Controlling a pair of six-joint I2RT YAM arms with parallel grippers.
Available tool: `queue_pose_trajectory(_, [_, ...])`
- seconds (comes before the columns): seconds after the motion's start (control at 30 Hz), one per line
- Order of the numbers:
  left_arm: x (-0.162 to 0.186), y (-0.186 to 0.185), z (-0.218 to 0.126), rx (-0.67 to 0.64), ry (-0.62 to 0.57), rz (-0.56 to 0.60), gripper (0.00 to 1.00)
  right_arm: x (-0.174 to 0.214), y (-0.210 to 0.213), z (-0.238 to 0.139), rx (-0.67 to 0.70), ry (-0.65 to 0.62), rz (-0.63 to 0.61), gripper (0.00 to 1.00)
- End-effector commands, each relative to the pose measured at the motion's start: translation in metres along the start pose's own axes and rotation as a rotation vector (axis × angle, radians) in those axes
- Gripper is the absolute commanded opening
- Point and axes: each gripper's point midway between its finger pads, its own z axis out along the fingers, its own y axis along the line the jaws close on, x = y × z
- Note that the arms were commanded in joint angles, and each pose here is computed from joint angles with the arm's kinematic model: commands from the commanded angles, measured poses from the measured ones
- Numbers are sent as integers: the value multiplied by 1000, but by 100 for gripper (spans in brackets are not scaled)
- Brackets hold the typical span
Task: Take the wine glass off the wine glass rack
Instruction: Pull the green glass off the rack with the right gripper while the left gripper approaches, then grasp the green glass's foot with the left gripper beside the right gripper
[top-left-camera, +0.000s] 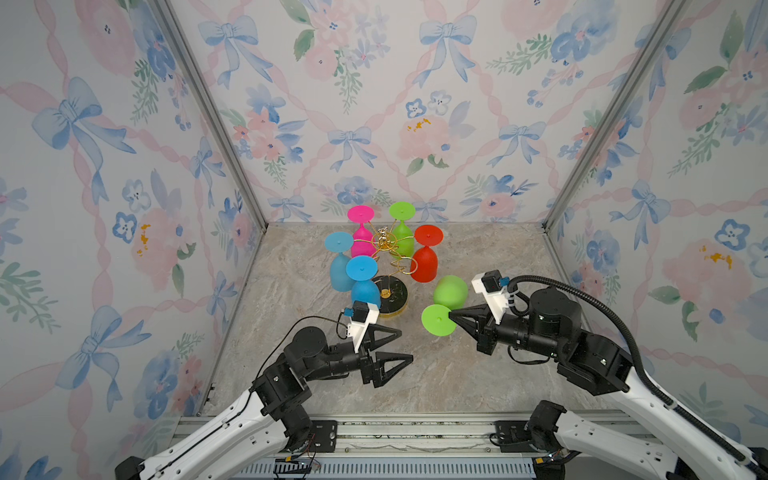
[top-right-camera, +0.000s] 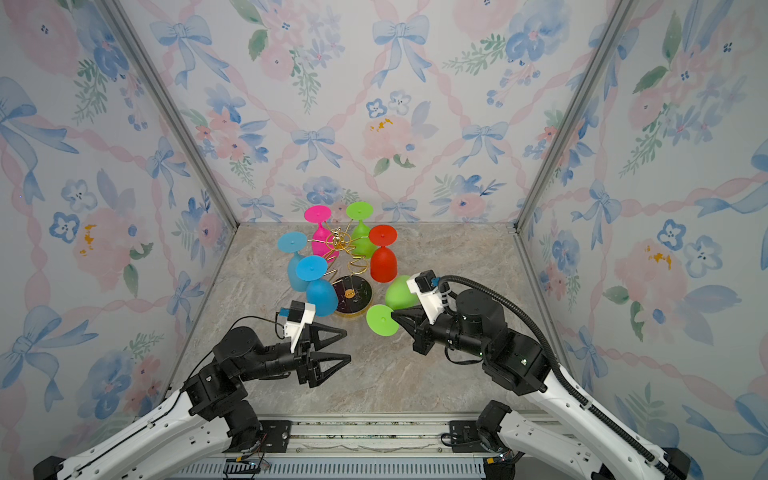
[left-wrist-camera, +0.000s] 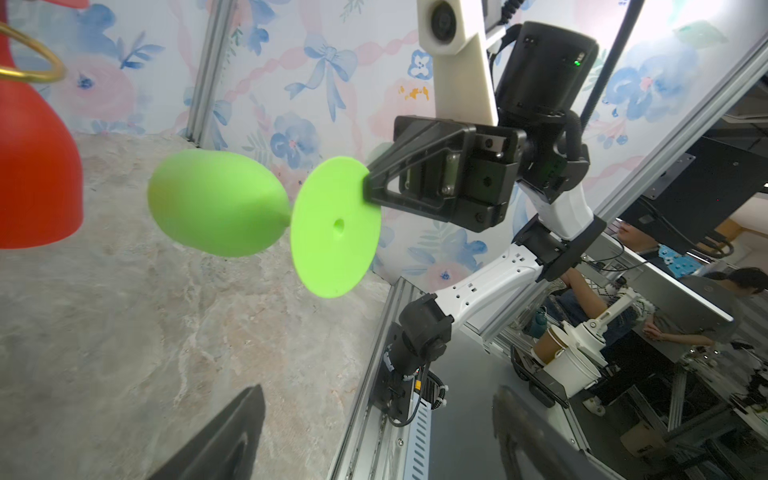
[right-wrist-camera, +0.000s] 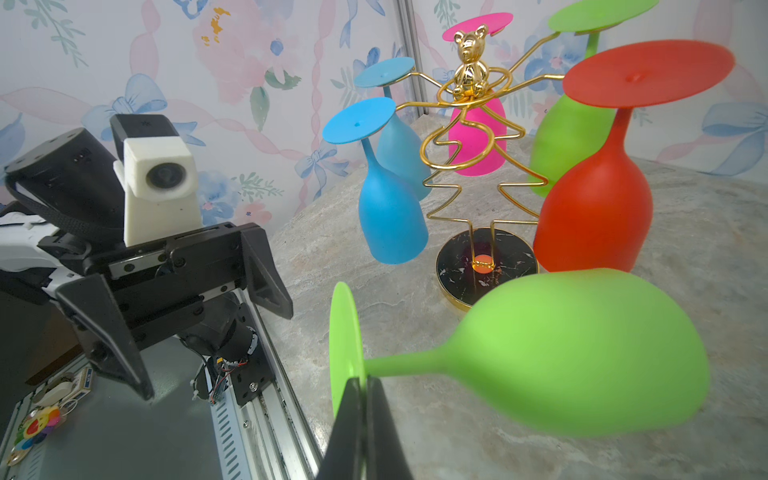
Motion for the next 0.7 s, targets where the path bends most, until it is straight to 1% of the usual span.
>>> queue_pose_trajectory(0.0, [-29, -12, 5, 42, -131, 56, 83, -7, 12, -14, -45, -67, -43, 0])
queue_pose_trajectory(0.13, [-29, -11, 13, 52, -110, 49, 80, -8, 14, -26, -51, -114, -49, 0])
queue_pose_trajectory(0.27, [-31, -14, 21, 91, -109, 30, 75, -6, 19, -30, -76, -120, -56, 0])
queue_pose_trajectory(0.43, [-36, -14, 31, 104, -105, 30, 68, -8, 24, -34, -99, -136, -56, 0])
queue_pose_trajectory(0.53, [-39, -18, 34, 126, -108, 33, 61, -6, 23, -32, -101, -130, -50, 0])
queue_pose_trajectory(0.67, [-45, -29, 33, 179, -128, 42, 60, -6, 26, -30, -121, -137, -48, 0])
